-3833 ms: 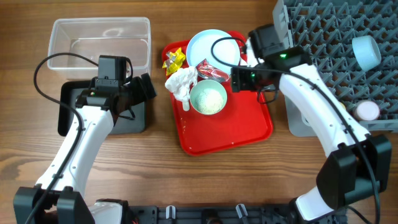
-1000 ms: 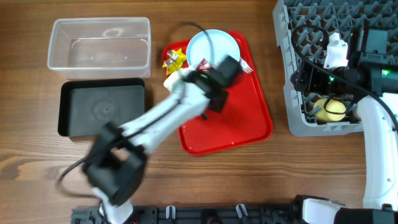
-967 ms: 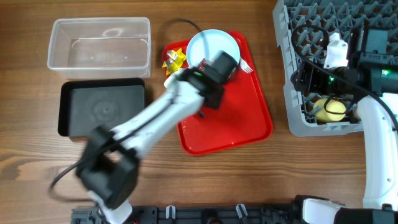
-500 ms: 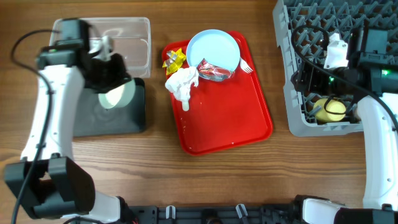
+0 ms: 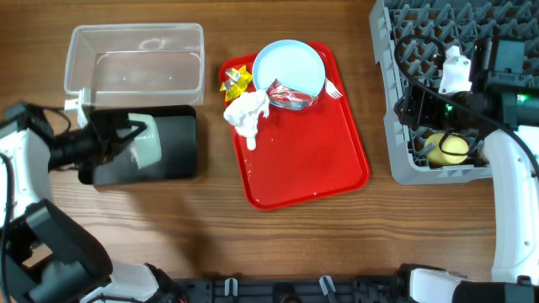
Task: Sort waste into correct bins and load items into the dishwasher rack
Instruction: 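Carry the green bowl left and tip rice into the black tray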
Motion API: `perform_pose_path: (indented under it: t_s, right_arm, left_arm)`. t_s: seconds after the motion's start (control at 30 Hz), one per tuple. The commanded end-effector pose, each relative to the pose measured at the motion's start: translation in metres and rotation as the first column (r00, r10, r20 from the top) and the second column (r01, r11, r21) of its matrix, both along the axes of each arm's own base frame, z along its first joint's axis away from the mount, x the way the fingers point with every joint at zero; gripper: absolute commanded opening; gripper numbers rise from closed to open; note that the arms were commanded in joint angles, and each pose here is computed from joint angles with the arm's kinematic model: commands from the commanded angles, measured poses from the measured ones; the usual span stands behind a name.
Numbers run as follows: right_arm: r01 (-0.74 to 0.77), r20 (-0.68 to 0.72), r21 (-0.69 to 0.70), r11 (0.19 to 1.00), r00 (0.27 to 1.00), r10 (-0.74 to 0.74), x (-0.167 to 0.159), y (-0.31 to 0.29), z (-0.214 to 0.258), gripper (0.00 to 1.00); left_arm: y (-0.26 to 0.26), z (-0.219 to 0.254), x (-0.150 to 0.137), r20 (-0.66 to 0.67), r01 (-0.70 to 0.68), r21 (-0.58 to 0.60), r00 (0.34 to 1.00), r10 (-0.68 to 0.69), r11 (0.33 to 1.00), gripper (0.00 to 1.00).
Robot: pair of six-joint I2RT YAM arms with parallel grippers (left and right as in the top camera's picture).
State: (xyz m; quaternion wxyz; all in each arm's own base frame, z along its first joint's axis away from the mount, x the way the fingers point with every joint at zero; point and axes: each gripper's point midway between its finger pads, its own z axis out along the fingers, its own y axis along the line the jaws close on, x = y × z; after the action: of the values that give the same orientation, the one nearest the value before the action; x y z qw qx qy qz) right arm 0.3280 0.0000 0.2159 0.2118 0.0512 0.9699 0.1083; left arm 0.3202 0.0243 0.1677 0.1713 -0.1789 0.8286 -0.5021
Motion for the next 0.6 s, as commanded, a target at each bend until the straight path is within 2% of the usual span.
perform_pose_path:
  t_s: [0.0,0.43,0.57]
  right_arm:
    - [0.001,0.024,-0.011,1.0,1.0,-0.001,0.001,-0.002,0.008,0.83]
    - [-0.002,0.016,-0.023,1.0,1.0,0.003,0.0,-0.004,0.006,0.83]
    - [-0.012,0.015,-0.029,1.0,1.0,0.012,-0.001,-0.004,0.006,0.83]
  left_arm:
    - [-0.004,0.014,-0.001,0.148,0.001,-0.11,0.989,0.016,0.994,0.04]
    - [-0.005,0.045,0.005,0.325,0.009,-0.316,0.94,0.1,0.949,0.04]
    - [-0.005,0.046,0.005,0.315,0.006,-0.323,0.943,0.102,0.946,0.04]
